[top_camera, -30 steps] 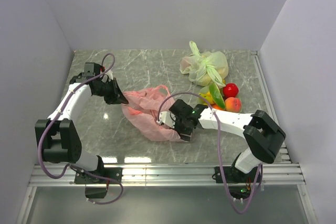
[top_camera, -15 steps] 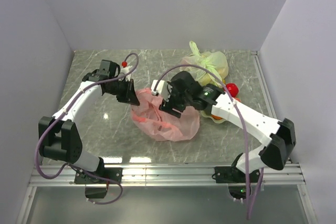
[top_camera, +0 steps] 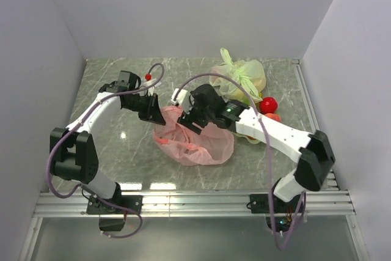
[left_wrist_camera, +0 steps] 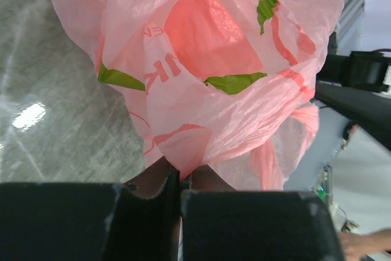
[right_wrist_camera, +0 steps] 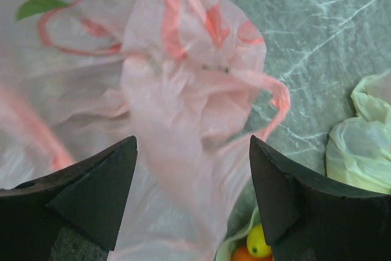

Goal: Place the fake fruits into the plastic bag and tie a complex knot

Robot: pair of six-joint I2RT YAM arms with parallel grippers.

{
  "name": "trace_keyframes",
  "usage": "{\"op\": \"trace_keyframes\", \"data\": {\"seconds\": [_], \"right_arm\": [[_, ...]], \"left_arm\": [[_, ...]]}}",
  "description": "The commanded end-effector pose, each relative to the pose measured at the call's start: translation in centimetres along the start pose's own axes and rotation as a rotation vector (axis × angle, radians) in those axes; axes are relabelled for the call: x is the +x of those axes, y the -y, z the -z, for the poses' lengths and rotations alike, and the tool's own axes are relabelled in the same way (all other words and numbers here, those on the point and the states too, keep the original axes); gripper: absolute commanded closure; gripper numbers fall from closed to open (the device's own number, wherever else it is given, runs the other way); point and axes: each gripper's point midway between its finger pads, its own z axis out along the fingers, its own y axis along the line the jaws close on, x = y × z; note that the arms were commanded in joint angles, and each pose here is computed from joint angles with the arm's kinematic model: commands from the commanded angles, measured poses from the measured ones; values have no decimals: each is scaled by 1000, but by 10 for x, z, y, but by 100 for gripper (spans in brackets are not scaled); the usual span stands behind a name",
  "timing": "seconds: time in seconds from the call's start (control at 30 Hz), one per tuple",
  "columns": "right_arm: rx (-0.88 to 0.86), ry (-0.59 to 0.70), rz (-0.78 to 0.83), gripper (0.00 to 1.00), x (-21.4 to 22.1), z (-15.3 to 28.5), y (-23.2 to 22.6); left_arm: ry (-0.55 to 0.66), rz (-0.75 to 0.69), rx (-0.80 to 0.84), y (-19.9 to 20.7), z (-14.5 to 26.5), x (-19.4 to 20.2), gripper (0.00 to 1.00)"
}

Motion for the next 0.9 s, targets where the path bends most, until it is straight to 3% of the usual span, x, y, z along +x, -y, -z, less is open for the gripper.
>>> {"op": "trace_keyframes", "data": {"seconds": [0.0, 0.07, 0.1, 0.17, 0.2, 0.23, 0.33, 0.5, 0.63, 0.77, 0.87], "right_arm": [[23, -39, -1, 20, 14, -34, 1], [19, -49, 9, 26, 21, -45, -1], [21, -55, 3, 46, 23, -48, 1], [13, -97, -53, 73, 30, -54, 2], [9, -79, -83, 94, 20, -51, 7], [-6, -66, -119, 100, 17, -49, 10], [-52, -43, -190, 100, 5, -41, 7], [-162, -60, -318, 100, -7, -36, -11], [-253, -105, -445, 100, -5, -43, -25], [-311, -137, -535, 100, -3, -48, -23], [-317, -151, -561, 100, 0, -51, -17]], "left_arm": [[29, -56, 85, 18, 10, -13, 93], [50, -57, 99, 18, 17, -16, 90], [66, -62, 128, 25, 23, -17, 87], [118, -93, 134, 21, 37, -23, 68], [160, -122, 143, 25, 47, -24, 61], [190, -140, 165, 30, 55, -25, 46], [328, -348, 134, 45, 89, -29, 27], [545, -835, 37, 99, 130, -32, 14], [482, -1102, 50, 124, 110, -11, 16], [277, -1380, 150, 136, 72, 35, 7], [171, -1465, 156, 138, 47, 47, 2]]}}
